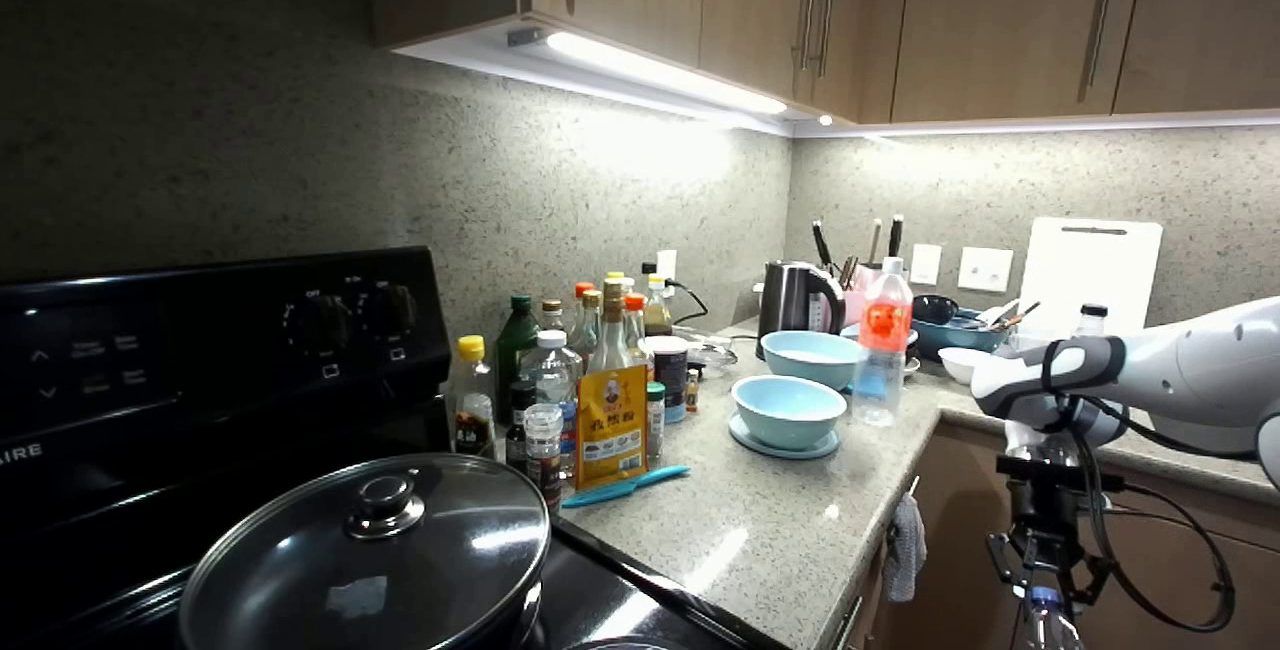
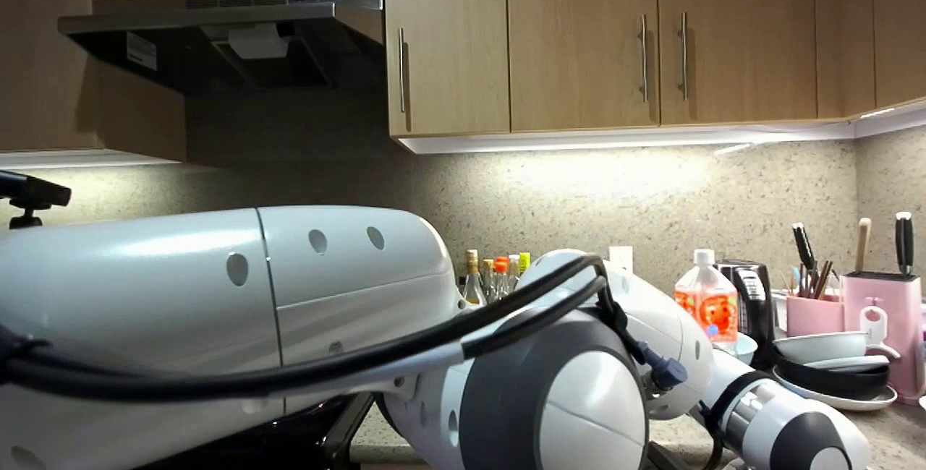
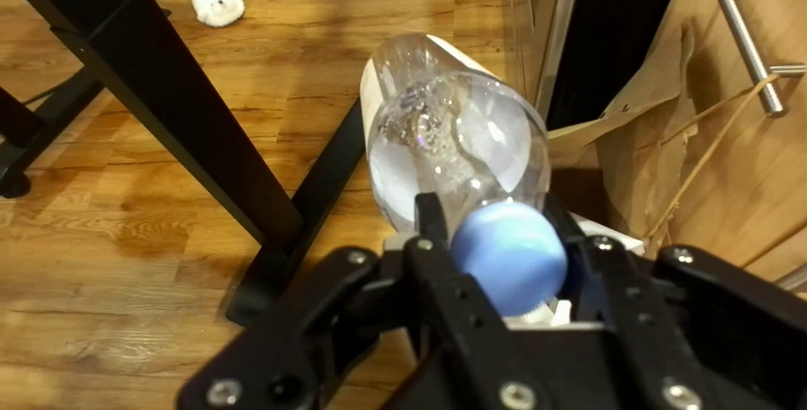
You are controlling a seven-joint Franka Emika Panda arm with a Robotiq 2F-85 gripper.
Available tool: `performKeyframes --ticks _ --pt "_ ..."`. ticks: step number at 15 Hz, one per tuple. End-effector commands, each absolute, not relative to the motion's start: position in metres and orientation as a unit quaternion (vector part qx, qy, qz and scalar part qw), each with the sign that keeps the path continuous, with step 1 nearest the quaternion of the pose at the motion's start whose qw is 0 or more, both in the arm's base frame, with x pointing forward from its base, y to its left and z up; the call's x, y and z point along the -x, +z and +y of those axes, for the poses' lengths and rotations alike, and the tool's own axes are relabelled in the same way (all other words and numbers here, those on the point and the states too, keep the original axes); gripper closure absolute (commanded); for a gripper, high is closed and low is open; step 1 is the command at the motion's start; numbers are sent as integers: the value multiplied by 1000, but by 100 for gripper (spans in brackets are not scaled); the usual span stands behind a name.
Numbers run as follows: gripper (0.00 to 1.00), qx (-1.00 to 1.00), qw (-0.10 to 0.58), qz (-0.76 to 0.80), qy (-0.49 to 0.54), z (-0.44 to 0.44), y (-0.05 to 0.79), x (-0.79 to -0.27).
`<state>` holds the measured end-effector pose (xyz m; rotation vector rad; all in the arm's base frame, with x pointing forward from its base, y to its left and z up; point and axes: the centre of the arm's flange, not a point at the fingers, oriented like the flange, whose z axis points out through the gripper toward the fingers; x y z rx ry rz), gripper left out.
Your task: Remove the left bottle from the counter top
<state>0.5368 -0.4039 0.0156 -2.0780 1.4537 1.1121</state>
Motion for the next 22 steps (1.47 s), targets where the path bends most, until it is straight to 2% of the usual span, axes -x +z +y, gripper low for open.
performKeyframes --ticks 1,2,4,5,10,14,17,18,19,20,22 --pt "86 735 183 503 417 -430 -3 -572" --pt "61 740 180 508 402 -397 10 -538" --pt "61 742 179 505 403 -395 10 -539" --pt "86 742 179 505 404 -395 10 -539" --pt "86 802 169 488 302 -394 4 -566" --pt "86 846 134 481 189 -399 6 -585" --pt "86 839 136 492 191 -409 9 -603" --pt "61 839 137 492 189 -409 9 -603" --pt "61 839 137 492 189 -408 9 -603" --pt "86 839 137 492 189 -408 9 -603" --pt "86 835 154 479 221 -405 9 -603"
